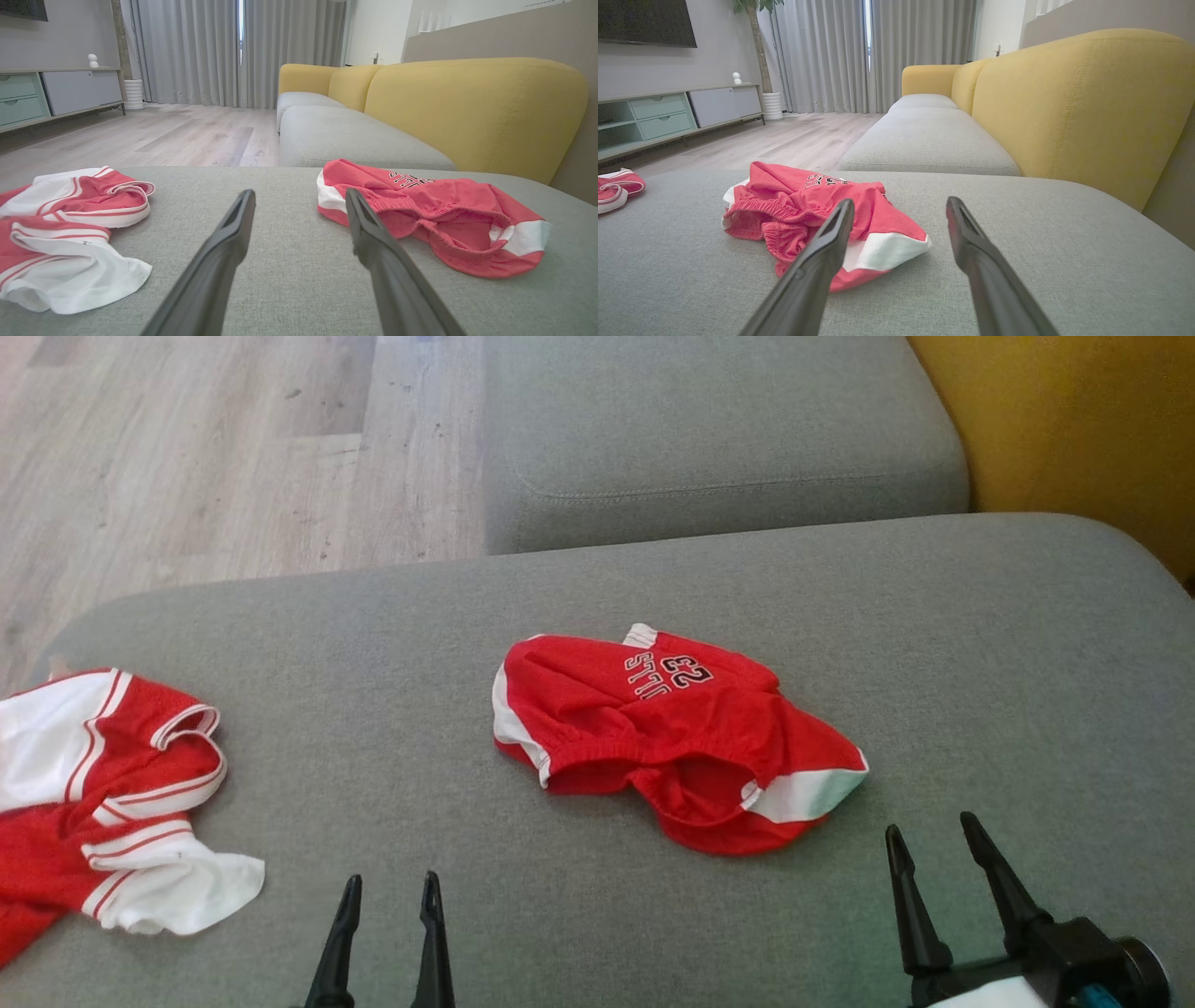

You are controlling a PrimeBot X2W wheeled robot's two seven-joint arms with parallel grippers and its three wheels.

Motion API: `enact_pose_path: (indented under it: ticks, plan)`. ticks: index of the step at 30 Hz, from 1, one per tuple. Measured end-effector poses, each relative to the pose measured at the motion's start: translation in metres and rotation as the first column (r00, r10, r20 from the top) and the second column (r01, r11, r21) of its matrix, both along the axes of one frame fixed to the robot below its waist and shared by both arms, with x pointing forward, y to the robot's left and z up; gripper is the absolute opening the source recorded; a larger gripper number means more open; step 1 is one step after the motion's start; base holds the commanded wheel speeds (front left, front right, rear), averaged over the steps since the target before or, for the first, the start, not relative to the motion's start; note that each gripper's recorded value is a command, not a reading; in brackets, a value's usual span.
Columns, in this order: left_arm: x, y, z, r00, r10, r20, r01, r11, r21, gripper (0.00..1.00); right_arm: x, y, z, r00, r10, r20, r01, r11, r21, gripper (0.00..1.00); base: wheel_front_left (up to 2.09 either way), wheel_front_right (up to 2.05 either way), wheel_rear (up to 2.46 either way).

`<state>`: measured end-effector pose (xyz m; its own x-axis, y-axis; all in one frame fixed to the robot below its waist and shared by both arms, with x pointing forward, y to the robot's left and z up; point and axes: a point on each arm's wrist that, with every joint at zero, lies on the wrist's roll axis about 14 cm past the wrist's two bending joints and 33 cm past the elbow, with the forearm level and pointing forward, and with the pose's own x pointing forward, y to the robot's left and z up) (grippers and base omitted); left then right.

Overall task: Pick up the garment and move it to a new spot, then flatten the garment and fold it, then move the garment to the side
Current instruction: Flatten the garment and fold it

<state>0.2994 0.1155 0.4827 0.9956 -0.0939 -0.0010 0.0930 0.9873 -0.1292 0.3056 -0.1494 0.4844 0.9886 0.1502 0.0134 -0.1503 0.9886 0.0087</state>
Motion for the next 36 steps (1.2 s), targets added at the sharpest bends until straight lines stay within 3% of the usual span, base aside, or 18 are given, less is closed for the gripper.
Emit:
enact_pose_path:
  ticks: [7, 12, 16, 20, 27, 33, 34, 35, 36]
  plan:
    - [0.006, -0.031, -0.012, 0.992, -0.122, -0.041, 0.121, 0.992, -0.016, 1.00, -0.003, -0.008, -0.006, 0.999, -0.031, -0.021, 0.031, 1.000, 0.003, 1.00, 0.00, 0.00, 0.00]
    - [0.020, -0.080, -0.020, 0.947, -0.314, -0.062, 0.314, 0.949, -0.018, 1.00, -0.002, -0.023, -0.010, 0.996, -0.083, -0.039, 0.084, 0.996, 0.009, 1.00, 0.00, 0.00, 0.00]
    - [0.030, -0.123, -0.028, 0.878, -0.471, -0.085, 0.473, 0.881, -0.004, 1.00, 0.003, -0.038, -0.011, 0.990, -0.134, -0.045, 0.134, 0.991, 0.011, 1.00, 0.00, 0.00, 0.00]
    - [0.039, -0.163, -0.041, 0.782, -0.608, -0.140, 0.613, 0.790, -0.007, 1.00, 0.009, -0.049, -0.014, 0.984, -0.169, -0.060, 0.170, 0.985, 0.003, 1.00, 0.00, 0.00, 0.00]
    - [0.055, -0.218, -0.052, 0.622, -0.748, -0.234, 0.768, 0.641, -0.007, 1.00, 0.016, -0.066, -0.016, 0.971, -0.226, -0.074, 0.227, 0.974, -0.002, 1.00, 0.00, 0.00, 0.00]
    - [0.055, -0.237, -0.075, 0.548, -0.773, -0.319, 0.806, 0.590, -0.045, 1.00, 0.009, -0.079, -0.022, 0.957, -0.274, -0.099, 0.275, 0.962, -0.007, 1.00, 0.00, 0.00, 0.00]
    - [0.055, -0.237, -0.075, 0.548, -0.773, -0.319, 0.806, 0.590, -0.045, 0.93, 0.009, -0.079, -0.022, 0.957, -0.274, -0.099, 0.275, 0.962, -0.007, 1.00, 0.00, 0.00, 0.00]
    - [0.055, -0.238, -0.079, 0.540, -0.774, -0.332, 0.809, 0.586, -0.048, 0.55, 0.009, -0.081, -0.022, 0.955, -0.280, -0.101, 0.281, 0.960, -0.010, 1.00, 0.00, 0.00, 0.00]
    - [0.055, -0.239, -0.083, 0.533, -0.774, -0.341, 0.812, 0.582, -0.051, 0.34, 0.008, -0.083, -0.022, 0.953, -0.286, -0.101, 0.286, 0.958, -0.010, 1.00, 0.00, 0.00, 0.00]
